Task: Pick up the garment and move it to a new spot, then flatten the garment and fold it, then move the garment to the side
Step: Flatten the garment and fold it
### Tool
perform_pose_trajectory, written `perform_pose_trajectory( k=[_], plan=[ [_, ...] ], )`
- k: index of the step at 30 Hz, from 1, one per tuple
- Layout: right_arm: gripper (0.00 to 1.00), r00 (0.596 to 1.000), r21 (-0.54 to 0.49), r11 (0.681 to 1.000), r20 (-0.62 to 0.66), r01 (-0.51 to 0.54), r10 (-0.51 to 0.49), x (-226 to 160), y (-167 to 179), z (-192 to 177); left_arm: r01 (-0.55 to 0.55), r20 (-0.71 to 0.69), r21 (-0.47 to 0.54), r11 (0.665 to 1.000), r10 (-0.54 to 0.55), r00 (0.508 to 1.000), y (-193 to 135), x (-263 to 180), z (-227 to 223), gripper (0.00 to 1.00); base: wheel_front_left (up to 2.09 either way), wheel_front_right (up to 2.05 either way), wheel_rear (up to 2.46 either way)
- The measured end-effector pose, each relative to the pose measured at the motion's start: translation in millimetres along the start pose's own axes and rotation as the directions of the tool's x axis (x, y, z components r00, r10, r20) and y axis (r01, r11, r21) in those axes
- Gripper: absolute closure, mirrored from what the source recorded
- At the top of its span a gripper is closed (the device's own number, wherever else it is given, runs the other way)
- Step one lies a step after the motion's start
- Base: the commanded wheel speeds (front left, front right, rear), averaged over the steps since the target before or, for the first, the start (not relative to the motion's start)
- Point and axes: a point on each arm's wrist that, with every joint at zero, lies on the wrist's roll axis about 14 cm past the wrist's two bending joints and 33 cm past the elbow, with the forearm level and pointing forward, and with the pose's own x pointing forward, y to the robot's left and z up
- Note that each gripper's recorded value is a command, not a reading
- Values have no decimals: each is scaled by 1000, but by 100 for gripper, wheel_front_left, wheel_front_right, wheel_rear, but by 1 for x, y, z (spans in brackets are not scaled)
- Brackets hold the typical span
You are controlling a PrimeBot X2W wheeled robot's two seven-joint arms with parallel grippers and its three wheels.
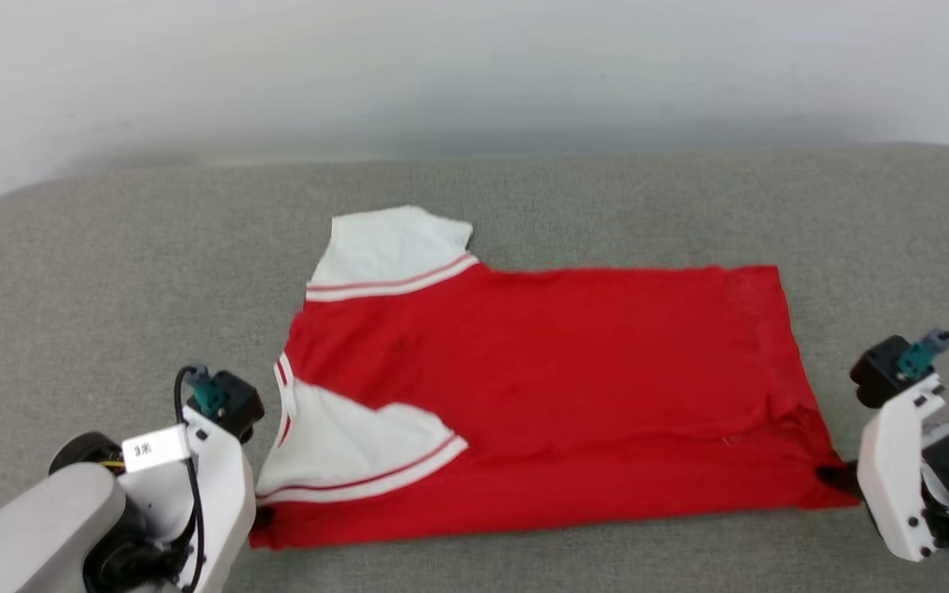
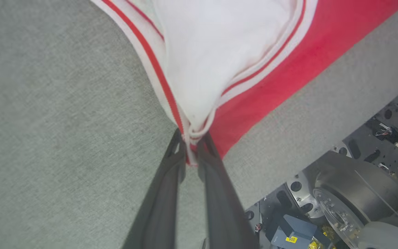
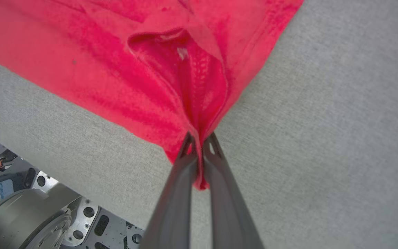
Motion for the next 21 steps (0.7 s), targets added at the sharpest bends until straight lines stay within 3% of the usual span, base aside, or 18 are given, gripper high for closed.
perform_pose_trajectory(
  k=[7,17,18,19,20,21],
  plan=[
    [100,1000,34,999,-22,9,-8,-19,-6,-27,44,-24,-17,999,-45,999,-22,-8,-23,100,0,0,0],
    [100,994,98,995,-108,-18,28,5,6,-63,64,-92,-104,993,-74,993,-27,14,-54,100,0,0,0],
    [61,995,105,994,-97,-19,29,6,7,-61,58,-73,-112,992,-67,995,-26,15,-51,75,0,0,0],
    [8,996,101,995,-85,-15,23,6,7,-59,53,-54,-115,992,-60,997,-24,14,-48,0,0,0,0],
    [0,998,98,995,-65,-12,18,6,6,-55,53,-45,-121,991,-59,997,-23,13,-46,0,0,0,0],
    [0,999,99,995,-38,-10,14,5,5,-49,53,-32,-125,991,-57,998,-22,11,-44,0,0,0,0]
  ],
)
